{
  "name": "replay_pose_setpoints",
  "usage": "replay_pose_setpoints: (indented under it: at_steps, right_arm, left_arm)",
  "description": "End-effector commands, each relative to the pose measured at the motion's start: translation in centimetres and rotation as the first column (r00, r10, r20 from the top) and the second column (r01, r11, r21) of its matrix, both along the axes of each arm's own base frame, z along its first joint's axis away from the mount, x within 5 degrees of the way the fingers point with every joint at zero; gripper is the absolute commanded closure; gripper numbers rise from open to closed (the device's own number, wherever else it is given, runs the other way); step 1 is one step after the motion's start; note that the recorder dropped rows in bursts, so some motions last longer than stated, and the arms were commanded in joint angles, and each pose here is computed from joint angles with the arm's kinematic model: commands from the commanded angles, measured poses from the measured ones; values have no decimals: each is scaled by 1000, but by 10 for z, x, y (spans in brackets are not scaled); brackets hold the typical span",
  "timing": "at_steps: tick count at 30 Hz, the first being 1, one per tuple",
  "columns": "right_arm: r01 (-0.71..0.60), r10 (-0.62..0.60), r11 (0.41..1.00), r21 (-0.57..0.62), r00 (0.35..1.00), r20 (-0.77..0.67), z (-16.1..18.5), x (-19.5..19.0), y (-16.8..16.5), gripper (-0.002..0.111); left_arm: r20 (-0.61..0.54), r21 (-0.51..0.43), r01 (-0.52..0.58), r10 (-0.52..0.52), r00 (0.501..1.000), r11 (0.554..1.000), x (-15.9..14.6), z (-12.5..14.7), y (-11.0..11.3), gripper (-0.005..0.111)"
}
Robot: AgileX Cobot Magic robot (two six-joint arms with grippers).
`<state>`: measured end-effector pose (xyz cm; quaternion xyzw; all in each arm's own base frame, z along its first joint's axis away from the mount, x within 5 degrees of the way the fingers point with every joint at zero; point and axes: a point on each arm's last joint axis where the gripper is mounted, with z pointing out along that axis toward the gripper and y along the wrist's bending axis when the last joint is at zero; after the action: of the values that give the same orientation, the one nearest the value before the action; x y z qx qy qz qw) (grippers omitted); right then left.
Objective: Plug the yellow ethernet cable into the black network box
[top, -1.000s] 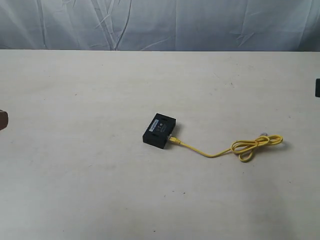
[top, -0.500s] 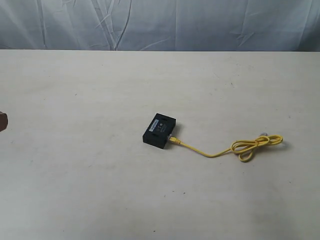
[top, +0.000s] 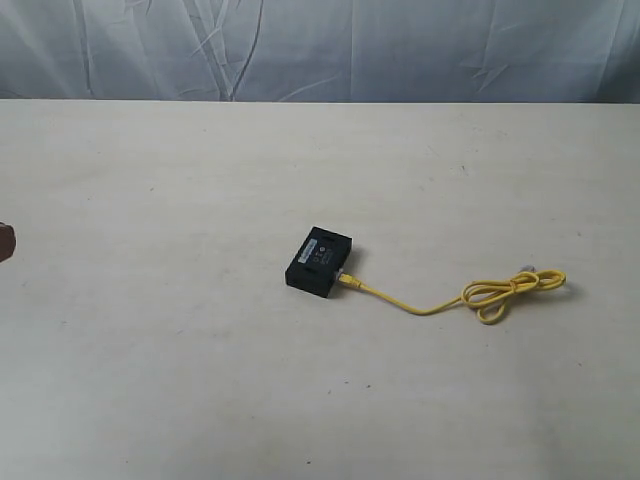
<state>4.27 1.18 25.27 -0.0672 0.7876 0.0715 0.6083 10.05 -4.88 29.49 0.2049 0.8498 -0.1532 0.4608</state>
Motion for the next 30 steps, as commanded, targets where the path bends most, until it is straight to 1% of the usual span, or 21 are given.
replay_pose_setpoints:
  at_steps: [1,6,10,15,20,25,30]
  right_arm:
    - [0,-1,1000,14,999,45,-6,-5,0,108]
    - [23,-22,999,-33,999,35,-10,-4,-3,108]
    - [56,-55,998,-43,998,26,-13,-3,-6,108]
    - [61,-60,996,-60,998,14,-18,-2,-7,108]
    - [64,-60,997,-51,996,69,-26,1,-6,108]
    - [59,-59,996,-64,998,0,-60,8,-6,108]
    - [58,-58,996,-68,998,-7,-72,10,-5,108]
  left_arm:
    - [15,-12,-7,8,1000,1000,-1,2,0,107]
    - [15,-12,-7,8,1000,1000,-1,2,0,107]
    - [15,-12,-7,8,1000,1000,-1,2,0,107]
    - [15,-12,-7,8,1000,1000,-1,2,0,107]
    - [15,-12,-7,8,1000,1000,-1,2,0,107]
    - [16,-11,-6,6,1000,1000,-1,2,0,107]
    - [16,-11,-6,6,1000,1000,-1,2,0,107]
